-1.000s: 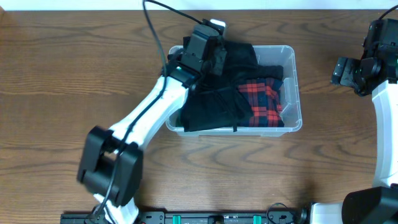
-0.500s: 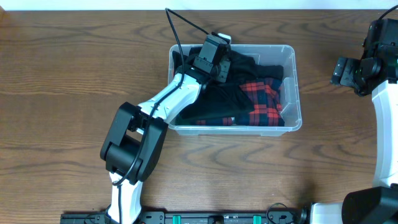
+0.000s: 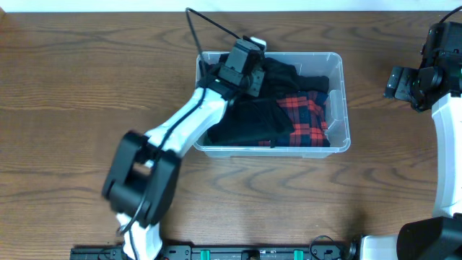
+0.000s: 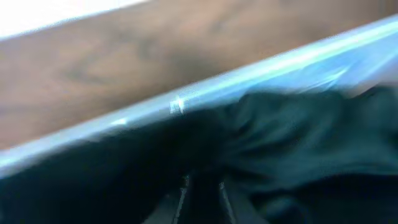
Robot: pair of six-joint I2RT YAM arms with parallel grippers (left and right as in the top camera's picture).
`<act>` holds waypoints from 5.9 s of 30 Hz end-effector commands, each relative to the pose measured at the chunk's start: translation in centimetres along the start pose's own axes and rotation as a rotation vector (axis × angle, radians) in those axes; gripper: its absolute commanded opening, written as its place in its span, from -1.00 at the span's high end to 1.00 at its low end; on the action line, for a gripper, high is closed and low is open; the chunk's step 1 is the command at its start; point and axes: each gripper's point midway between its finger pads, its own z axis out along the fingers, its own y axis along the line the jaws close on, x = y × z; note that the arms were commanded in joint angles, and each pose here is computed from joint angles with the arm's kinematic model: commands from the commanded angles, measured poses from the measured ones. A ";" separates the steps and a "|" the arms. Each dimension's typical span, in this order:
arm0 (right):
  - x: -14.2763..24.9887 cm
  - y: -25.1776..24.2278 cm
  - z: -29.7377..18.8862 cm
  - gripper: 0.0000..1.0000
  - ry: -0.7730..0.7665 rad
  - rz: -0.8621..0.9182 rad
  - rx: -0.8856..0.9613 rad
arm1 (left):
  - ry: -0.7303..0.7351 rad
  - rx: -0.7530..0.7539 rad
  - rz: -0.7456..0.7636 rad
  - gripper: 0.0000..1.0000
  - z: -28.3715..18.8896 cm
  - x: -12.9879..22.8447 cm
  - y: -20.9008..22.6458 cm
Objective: Pack container
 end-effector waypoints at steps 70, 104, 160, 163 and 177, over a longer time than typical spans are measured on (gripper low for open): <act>0.0 -0.5 -0.2 -0.98 -0.005 0.007 0.013 | 0.298 0.053 0.081 0.88 -13.4 7.4 -4.4; 0.0 -0.5 -0.2 -0.98 -0.005 0.007 0.013 | 0.660 0.217 0.101 0.88 -2.4 19.7 -9.6; 0.0 -0.5 -0.2 -0.98 -0.005 0.007 0.013 | 0.529 0.228 0.105 0.88 -9.8 13.6 -9.3; 0.0 -0.5 -0.2 -0.98 -0.005 0.007 0.013 | 0.546 0.226 0.107 0.88 -9.3 14.2 -9.4; 0.0 -0.5 -0.2 -0.98 -0.005 0.007 0.013 | 0.489 0.369 0.086 0.89 -9.1 12.9 -12.3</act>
